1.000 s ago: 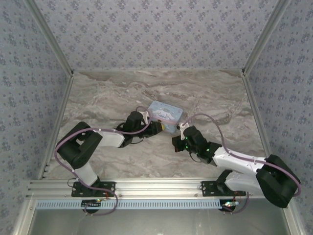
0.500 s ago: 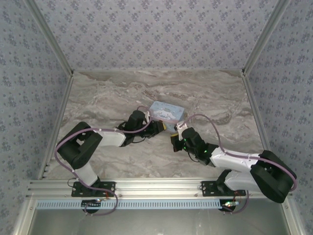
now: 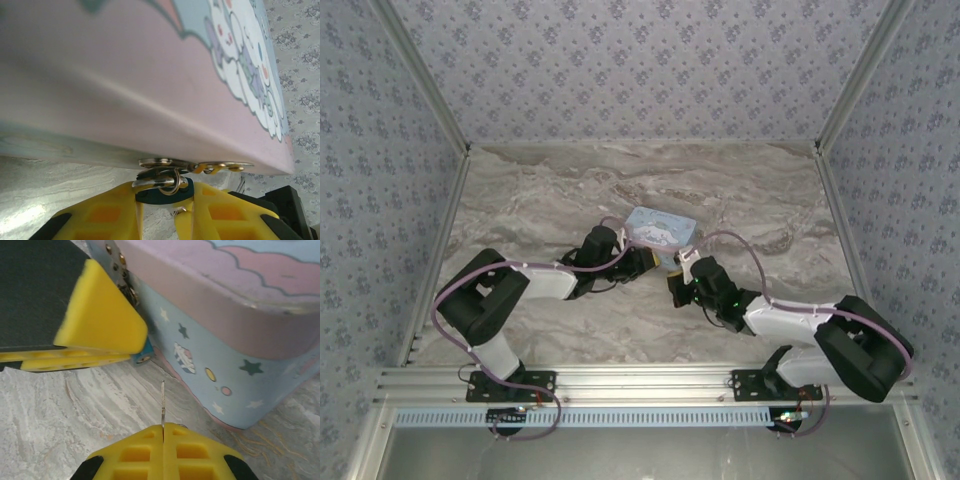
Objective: Unlock the padlock with the key
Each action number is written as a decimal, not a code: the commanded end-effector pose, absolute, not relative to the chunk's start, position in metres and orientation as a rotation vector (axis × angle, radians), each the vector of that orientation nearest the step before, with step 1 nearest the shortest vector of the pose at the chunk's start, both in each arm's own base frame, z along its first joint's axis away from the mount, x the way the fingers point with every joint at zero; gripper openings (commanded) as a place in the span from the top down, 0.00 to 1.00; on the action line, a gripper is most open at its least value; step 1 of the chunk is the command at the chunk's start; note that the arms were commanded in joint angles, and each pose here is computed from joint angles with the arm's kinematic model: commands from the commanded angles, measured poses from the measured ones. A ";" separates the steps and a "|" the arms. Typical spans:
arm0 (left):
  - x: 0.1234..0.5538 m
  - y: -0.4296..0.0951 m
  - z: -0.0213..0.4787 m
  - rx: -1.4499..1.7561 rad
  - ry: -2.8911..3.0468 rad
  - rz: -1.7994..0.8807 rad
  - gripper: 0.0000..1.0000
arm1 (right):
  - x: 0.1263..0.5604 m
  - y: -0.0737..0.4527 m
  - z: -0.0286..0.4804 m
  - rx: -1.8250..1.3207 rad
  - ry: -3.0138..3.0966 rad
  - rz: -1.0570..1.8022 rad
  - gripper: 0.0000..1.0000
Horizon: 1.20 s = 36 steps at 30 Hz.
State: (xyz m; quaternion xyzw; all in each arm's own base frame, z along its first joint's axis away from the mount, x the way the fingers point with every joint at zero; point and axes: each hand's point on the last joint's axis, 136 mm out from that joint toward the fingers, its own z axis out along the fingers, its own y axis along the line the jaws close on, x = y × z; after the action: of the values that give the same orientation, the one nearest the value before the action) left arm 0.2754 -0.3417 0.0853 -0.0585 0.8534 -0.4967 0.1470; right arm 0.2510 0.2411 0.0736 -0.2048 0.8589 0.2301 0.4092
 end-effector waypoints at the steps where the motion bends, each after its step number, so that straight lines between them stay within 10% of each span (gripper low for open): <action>1: 0.280 -0.353 0.118 -0.125 2.375 -1.502 0.75 | 0.259 0.253 0.089 -0.533 2.111 0.620 1.00; 36: 0.278 -0.353 0.117 -0.117 2.385 -1.501 0.76 | 0.272 0.260 0.099 -0.522 2.078 0.645 1.00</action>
State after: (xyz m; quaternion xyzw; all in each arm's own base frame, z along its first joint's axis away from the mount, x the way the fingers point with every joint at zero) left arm 0.2763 -0.3406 0.0841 -0.0615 0.8550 -0.4931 0.1484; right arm 0.2593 0.2521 0.0769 -0.2088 0.8550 0.2470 0.4055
